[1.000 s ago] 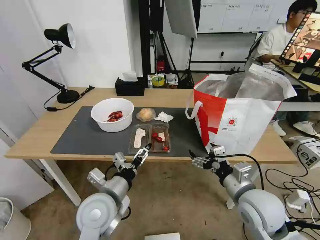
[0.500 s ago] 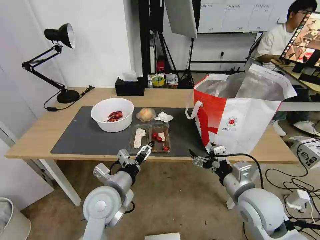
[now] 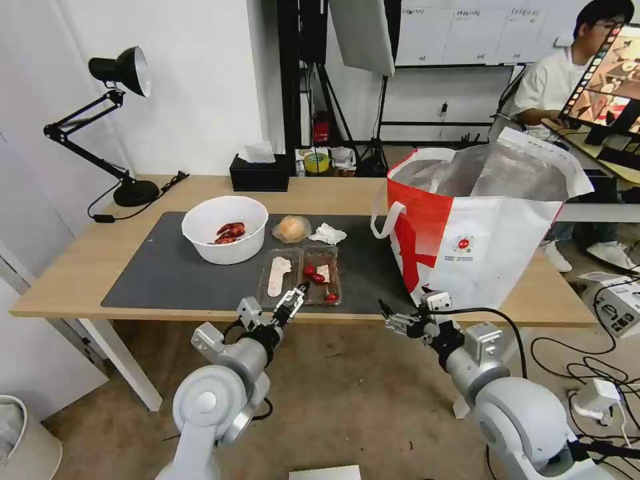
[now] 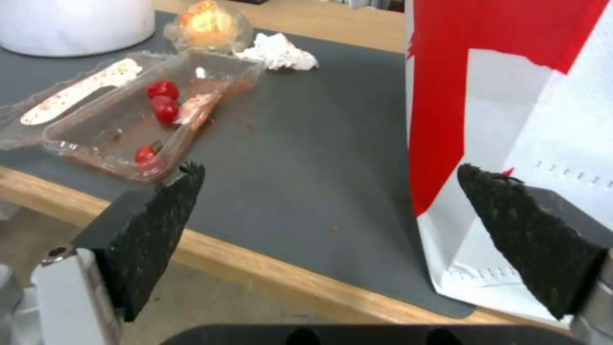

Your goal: Pick up the trash from the table and place it into the takeout bag.

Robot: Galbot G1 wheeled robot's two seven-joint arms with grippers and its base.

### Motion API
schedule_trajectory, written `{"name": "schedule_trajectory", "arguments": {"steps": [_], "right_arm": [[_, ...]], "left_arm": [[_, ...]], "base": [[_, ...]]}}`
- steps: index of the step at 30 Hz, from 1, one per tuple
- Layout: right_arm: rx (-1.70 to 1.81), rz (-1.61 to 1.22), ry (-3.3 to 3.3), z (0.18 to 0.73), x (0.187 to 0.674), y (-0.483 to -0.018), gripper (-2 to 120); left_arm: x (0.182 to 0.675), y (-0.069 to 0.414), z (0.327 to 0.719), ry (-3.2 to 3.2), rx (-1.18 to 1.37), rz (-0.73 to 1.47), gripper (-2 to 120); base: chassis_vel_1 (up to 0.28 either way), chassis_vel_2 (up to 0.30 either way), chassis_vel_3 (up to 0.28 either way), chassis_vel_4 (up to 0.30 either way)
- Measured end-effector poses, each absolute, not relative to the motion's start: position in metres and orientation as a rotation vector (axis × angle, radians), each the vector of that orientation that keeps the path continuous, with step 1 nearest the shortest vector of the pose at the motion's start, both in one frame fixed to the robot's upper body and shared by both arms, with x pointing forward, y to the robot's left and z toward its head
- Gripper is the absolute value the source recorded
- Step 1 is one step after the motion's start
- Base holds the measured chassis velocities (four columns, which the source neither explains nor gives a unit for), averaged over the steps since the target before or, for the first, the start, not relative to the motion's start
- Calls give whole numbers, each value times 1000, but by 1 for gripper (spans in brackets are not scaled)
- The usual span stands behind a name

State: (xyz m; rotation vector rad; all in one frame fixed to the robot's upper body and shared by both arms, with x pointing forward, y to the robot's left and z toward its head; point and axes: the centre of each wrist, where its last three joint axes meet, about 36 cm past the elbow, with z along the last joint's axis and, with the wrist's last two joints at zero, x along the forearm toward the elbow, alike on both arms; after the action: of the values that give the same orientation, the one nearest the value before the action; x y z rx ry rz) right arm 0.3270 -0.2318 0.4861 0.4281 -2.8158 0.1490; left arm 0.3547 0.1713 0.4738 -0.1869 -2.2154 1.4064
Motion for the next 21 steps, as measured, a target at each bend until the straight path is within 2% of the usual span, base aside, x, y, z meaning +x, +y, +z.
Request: {"name": "schedule_trajectory", "arguments": {"steps": [21], "right_arm": [[420,139,-2802,479,329,-230,100]], "left_arm": [[371,169,468,-2205,-172,1417,100]], "base": [[0,0,0,0]]}}
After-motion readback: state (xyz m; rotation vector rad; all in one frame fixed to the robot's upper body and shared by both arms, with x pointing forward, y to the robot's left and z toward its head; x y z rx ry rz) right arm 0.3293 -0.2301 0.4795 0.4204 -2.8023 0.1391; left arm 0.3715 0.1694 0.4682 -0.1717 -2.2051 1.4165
